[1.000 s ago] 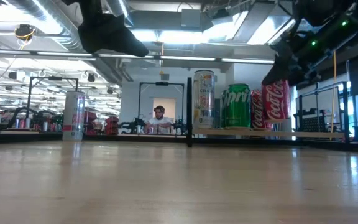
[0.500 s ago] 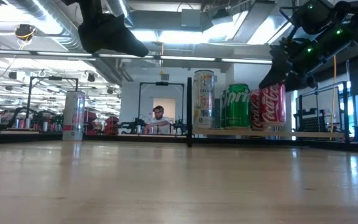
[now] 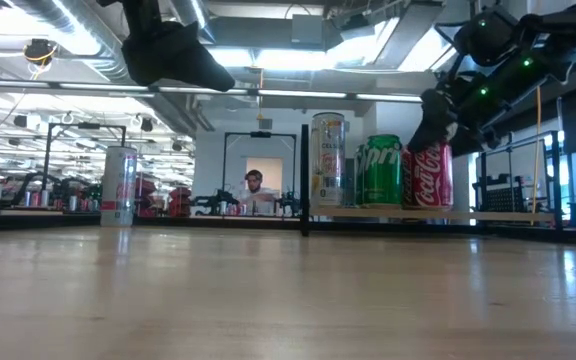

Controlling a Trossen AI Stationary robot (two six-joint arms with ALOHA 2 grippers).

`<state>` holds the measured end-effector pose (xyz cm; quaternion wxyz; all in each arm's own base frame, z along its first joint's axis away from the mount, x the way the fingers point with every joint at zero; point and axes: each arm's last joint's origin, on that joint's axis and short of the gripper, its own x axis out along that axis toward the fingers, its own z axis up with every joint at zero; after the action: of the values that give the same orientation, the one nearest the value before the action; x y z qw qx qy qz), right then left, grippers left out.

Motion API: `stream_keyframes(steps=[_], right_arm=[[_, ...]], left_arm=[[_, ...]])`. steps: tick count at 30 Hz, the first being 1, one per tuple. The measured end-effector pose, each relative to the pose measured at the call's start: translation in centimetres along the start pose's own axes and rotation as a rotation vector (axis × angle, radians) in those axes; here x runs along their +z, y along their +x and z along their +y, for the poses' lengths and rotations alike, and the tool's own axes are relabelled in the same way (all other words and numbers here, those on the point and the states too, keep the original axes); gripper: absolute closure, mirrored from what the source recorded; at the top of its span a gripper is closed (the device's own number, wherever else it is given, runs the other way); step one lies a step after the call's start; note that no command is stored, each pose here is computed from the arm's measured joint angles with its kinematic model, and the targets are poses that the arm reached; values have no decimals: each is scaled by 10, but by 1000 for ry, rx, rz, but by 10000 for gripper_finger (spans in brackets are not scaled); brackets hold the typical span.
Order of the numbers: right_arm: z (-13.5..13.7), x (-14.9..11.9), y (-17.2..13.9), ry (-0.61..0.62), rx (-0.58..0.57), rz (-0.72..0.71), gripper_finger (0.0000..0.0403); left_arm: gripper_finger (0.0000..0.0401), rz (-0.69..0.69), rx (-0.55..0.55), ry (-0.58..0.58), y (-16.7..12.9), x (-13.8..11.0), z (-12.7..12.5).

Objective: Place canned beverage on shelf
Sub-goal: Put the red-white soda can on the shelf aligned with the other red-white soda can, then put the top white-pink soda can on the shelf

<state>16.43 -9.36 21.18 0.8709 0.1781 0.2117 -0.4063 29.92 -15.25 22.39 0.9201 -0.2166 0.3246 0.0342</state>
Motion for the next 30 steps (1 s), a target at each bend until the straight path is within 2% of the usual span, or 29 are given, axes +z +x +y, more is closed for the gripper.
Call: stream_keyframes(steps=[3, 12, 15, 19, 24, 30], right_arm=[[2, 7, -2, -3, 4, -14, 15], [13, 56, -29, -38, 64, -24, 56], [18, 77, -43, -32, 147, -19, 59], [30, 95, -60, -35, 320, -30, 59], [46, 101, -74, -86, 419, -52, 59], [58, 91, -76, -181, 466, -38, 59]], left_arm=[[37, 9, -9, 0, 0, 0, 0], [37, 15, -23, -2, 0, 0, -1], [37, 39, -49, -7, 1, 0, -1], [37, 34, -23, -65, 3, 5, 6], [37, -2, 55, -154, -20, 37, 27], [37, -49, 308, -185, -73, 90, 69]])
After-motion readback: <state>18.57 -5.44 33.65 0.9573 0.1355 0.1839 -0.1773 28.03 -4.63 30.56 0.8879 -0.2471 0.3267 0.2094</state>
